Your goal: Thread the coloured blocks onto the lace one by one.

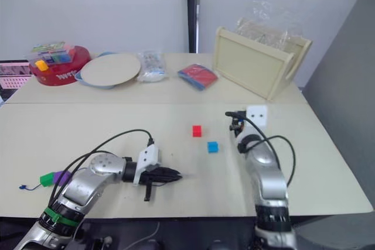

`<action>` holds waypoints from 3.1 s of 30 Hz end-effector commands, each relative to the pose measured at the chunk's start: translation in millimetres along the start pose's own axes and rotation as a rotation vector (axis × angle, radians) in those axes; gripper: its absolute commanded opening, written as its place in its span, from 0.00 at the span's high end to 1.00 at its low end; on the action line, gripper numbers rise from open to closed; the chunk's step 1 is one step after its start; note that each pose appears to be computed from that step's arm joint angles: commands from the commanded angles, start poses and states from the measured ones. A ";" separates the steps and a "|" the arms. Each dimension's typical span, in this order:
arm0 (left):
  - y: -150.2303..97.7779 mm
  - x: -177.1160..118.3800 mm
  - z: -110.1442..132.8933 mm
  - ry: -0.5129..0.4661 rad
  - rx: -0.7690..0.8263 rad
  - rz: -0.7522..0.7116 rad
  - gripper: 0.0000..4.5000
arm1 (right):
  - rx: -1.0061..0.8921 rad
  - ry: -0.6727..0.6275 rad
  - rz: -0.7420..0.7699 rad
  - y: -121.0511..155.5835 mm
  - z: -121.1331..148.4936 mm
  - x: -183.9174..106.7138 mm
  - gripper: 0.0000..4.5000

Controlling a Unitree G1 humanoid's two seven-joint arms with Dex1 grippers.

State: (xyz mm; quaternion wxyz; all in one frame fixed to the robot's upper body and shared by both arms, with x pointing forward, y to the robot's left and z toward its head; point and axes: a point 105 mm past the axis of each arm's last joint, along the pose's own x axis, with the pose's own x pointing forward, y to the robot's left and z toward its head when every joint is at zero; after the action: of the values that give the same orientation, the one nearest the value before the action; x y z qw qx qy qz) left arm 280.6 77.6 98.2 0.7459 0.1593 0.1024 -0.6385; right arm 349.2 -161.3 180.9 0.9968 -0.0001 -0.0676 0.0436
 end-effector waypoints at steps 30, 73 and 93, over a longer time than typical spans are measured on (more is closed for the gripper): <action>5.2 0.0 9.3 -0.030 0.023 -0.014 1.00 | 0.098 0.240 0.331 65.9 -31.6 -88.2 0.01; -5.7 -10.5 8.2 0.210 0.006 0.066 1.00 | -0.361 0.365 1.301 81.5 -78.0 -72.4 0.71; 1.2 4.1 9.1 0.239 0.049 0.026 1.00 | -0.382 0.361 1.277 97.1 -73.0 -74.0 0.71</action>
State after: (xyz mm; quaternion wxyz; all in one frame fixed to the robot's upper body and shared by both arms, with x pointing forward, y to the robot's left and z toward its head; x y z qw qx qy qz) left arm 284.5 80.6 98.5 0.7427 0.2452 0.1953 -0.5917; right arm 278.5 -76.9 87.6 0.7568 -0.2127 0.1279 0.6047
